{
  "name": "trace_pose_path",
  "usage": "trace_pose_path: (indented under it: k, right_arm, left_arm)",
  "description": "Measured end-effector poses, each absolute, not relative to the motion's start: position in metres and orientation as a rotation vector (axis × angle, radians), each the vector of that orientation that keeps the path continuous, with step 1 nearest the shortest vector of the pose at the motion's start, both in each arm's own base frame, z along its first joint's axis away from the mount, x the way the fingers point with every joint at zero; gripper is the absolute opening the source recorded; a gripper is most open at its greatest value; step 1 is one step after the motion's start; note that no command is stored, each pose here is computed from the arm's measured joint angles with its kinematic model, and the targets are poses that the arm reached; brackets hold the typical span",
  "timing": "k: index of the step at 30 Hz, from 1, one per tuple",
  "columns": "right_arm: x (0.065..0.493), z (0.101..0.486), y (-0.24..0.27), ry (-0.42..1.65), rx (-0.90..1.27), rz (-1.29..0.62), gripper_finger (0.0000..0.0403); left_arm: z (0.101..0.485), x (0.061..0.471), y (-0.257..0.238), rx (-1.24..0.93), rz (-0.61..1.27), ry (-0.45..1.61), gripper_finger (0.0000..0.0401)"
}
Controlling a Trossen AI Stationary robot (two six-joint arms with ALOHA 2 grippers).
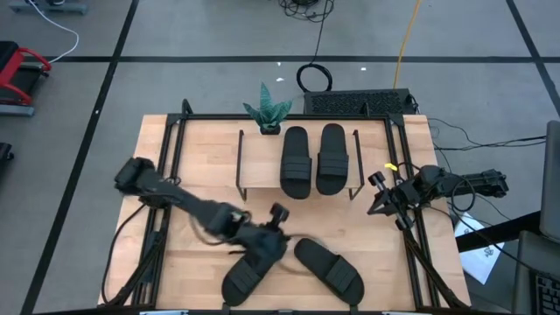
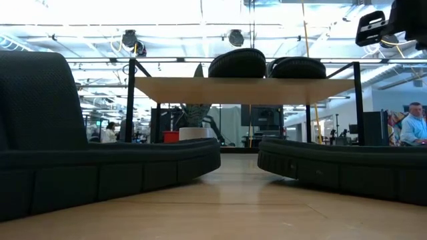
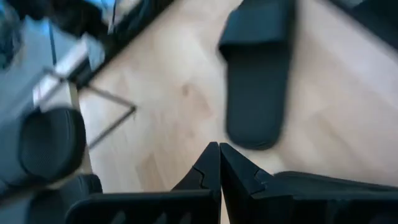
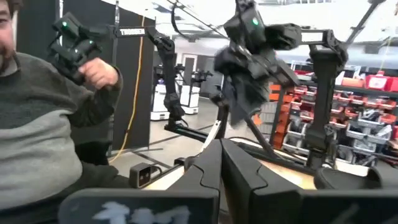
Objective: Pick and place slides into the shelf
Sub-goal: Put the right slide under the shelf
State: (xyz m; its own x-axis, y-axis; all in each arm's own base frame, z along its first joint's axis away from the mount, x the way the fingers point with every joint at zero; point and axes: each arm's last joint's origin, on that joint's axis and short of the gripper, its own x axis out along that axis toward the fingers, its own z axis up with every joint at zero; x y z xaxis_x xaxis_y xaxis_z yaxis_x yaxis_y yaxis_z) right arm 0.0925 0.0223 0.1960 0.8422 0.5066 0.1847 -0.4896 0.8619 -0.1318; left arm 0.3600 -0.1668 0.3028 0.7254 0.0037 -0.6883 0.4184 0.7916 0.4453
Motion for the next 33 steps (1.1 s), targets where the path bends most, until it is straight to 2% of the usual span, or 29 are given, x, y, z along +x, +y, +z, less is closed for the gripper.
trace_pose_path:
  k: [5, 10, 13, 17, 23, 33]
  right_arm:
    - [0.093, 0.196, 0.022, -0.223, -0.103, 0.513, 0.0000]
    - [0.095, 0.196, 0.017, -0.215, -0.080, 0.341, 0.0000]
    - [0.095, 0.197, 0.017, -0.210, -0.077, 0.309, 0.0000]
    - [0.094, 0.201, 0.017, -0.175, -0.059, 0.316, 0.0000]
    - [0.094, 0.196, 0.017, -0.110, -0.129, 0.315, 0.0000]
    - [0.094, 0.196, 0.017, -0.101, -0.120, 0.346, 0.0000]
  left_arm:
    - [0.326, 0.325, -0.163, 0.695, -0.244, 0.624, 0.0000]
    - [0.332, 0.292, -0.121, 0.659, -0.202, 0.413, 0.0000]
    - [0.327, 0.268, -0.090, 0.586, -0.152, 0.259, 0.0000]
    - [0.310, 0.231, -0.062, 0.452, -0.042, 0.099, 0.0000]
    - [0.271, 0.186, -0.055, 0.352, 0.033, -0.015, 0.0000]
    - [0.209, 0.155, -0.049, 0.268, 0.080, 0.050, 0.0000]
